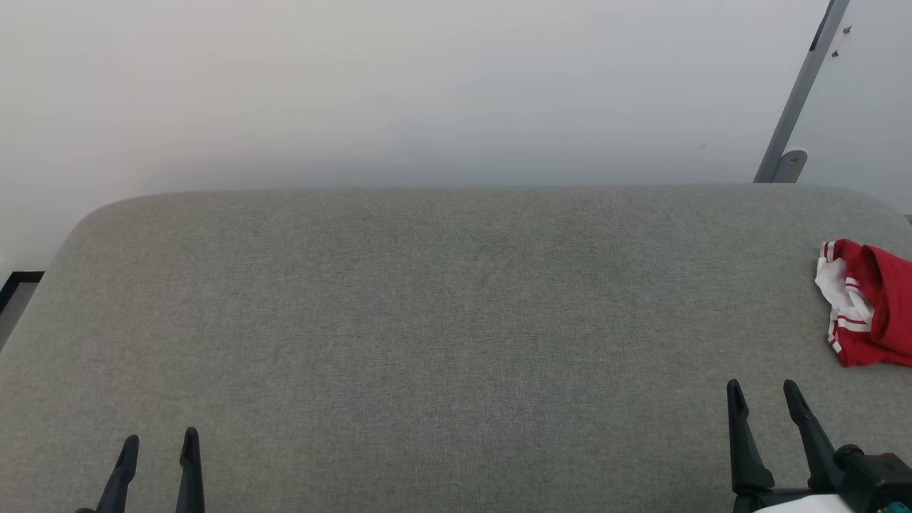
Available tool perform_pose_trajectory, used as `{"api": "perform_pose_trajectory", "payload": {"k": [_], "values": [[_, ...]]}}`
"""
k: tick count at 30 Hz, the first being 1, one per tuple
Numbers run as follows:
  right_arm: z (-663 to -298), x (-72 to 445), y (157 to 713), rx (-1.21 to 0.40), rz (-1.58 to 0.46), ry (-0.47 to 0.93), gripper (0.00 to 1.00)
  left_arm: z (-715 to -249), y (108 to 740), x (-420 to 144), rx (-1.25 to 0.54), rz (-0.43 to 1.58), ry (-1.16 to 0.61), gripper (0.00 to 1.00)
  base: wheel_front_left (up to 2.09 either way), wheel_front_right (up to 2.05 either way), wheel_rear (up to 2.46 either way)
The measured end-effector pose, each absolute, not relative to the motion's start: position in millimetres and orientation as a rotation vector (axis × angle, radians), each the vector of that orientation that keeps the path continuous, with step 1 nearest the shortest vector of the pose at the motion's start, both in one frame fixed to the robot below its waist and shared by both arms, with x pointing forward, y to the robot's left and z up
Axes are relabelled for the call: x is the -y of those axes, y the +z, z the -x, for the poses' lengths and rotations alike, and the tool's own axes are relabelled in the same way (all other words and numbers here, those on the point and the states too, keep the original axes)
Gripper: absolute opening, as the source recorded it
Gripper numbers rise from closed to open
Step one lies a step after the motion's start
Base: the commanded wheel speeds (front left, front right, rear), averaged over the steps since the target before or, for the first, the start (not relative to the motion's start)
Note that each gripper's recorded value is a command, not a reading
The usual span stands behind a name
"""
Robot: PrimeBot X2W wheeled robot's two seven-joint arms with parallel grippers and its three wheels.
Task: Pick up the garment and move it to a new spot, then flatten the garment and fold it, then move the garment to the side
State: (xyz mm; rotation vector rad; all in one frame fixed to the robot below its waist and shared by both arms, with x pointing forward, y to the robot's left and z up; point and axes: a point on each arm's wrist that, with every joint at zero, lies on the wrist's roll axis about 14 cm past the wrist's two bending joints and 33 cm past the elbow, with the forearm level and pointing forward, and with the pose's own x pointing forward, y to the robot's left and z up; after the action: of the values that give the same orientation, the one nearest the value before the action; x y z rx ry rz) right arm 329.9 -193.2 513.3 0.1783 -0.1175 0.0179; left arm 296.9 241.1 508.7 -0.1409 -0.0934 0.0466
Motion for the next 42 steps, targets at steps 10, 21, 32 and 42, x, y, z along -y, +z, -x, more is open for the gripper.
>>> {"api": "perform_pose_trajectory", "payload": {"k": [10, 21, 32, 42], "values": [[-329.2, 192.5, 512.7, 0.116, -0.188, 0.019, 1.0, -299.0, 516.3, -237.3, 0.119, 0.145, 0.036, 1.0, 0.0, 0.0, 0.0], [-327.9, 193.7, 513.1, 0.119, -0.196, 0.014, 0.0, -302.1, 523.5, -233.4, 0.142, 0.151, 0.023, 0.0, 0.0, 0.0, 0.0], [-325.8, 196.7, 492.2, 0.042, -0.332, -0.019, 0.0, -301.6, 499.7, -231.4, 0.063, 0.304, 0.057, 0.0, 0.0, 0.0, 0.0], [-333.0, 201.2, 490.2, 0.023, -0.499, -0.048, 0.0, -312.8, 498.3, -231.9, 0.053, 0.48, 0.08, 0.0, 0.0, 0.0, 0.0]]}}
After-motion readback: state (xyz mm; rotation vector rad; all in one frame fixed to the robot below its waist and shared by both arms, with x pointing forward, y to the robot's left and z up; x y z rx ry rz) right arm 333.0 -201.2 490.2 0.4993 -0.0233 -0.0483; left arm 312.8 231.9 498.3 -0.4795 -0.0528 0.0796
